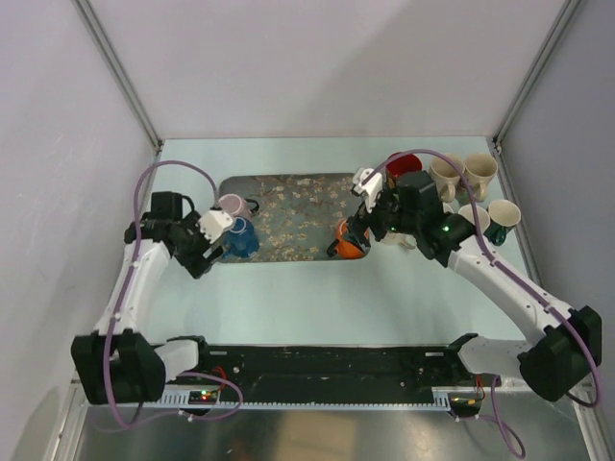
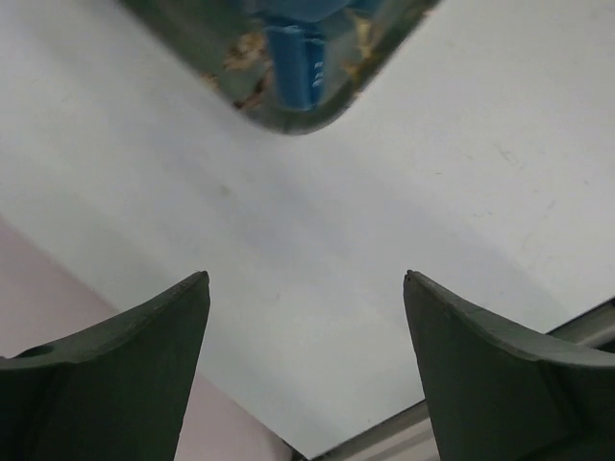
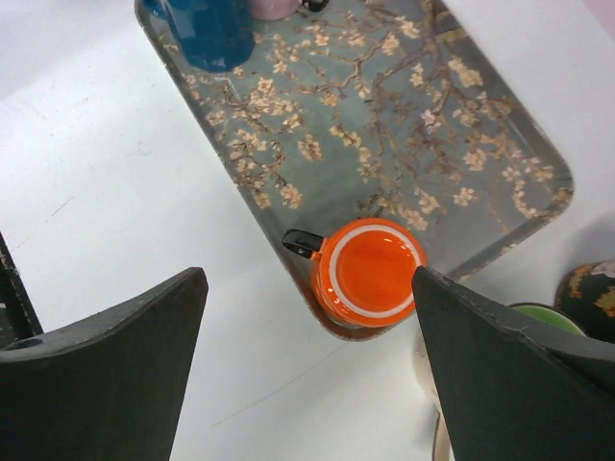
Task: Turn the mug right side up
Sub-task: Move the cup to the tray.
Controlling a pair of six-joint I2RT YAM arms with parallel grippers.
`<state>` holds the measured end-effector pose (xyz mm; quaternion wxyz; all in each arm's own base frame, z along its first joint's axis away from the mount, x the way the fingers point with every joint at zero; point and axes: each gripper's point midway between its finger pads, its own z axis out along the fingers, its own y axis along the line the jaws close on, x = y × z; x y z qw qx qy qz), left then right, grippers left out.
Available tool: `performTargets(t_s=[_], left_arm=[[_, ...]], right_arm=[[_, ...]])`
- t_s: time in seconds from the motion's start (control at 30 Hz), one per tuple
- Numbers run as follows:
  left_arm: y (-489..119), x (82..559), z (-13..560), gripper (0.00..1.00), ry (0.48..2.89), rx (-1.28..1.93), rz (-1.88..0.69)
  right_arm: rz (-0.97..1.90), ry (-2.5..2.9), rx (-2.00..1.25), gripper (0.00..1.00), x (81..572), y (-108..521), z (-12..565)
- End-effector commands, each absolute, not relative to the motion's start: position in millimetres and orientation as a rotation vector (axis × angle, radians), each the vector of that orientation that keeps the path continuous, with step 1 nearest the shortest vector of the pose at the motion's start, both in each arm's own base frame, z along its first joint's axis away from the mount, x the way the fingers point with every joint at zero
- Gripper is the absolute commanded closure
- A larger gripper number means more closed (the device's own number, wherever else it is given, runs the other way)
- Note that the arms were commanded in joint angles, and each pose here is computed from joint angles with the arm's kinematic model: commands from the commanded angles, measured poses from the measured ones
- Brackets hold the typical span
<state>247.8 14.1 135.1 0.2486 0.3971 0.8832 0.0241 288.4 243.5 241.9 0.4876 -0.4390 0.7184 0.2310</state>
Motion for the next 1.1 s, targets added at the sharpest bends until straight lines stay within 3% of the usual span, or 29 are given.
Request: performTargets(t_s=[0.0,0.27,0.73,1.07], left_arm=[[-5.1,269.7,118.4,0.16,2.283,1.274,-0.091],[-33.3,309.2,107.5,0.21,2.196,1.186,-0.160],[-116.0,280.4,104.3,0.26,2.097,1.400,-0.231],[-169.6,294.8,132.1,0.20,2.325,0.957,-0.410]], right_arm=[[0.605,1.709,-1.063,0.06,294.1,260.2,255.6],[0.583,1.757,-1.037,0.07,293.2,248.8,248.5],[0.554,1.763,-0.960,0.07,305.4,238.6,252.7],[0.582,1.814,-0.923,0.06,318.6,266.9,232.3]])
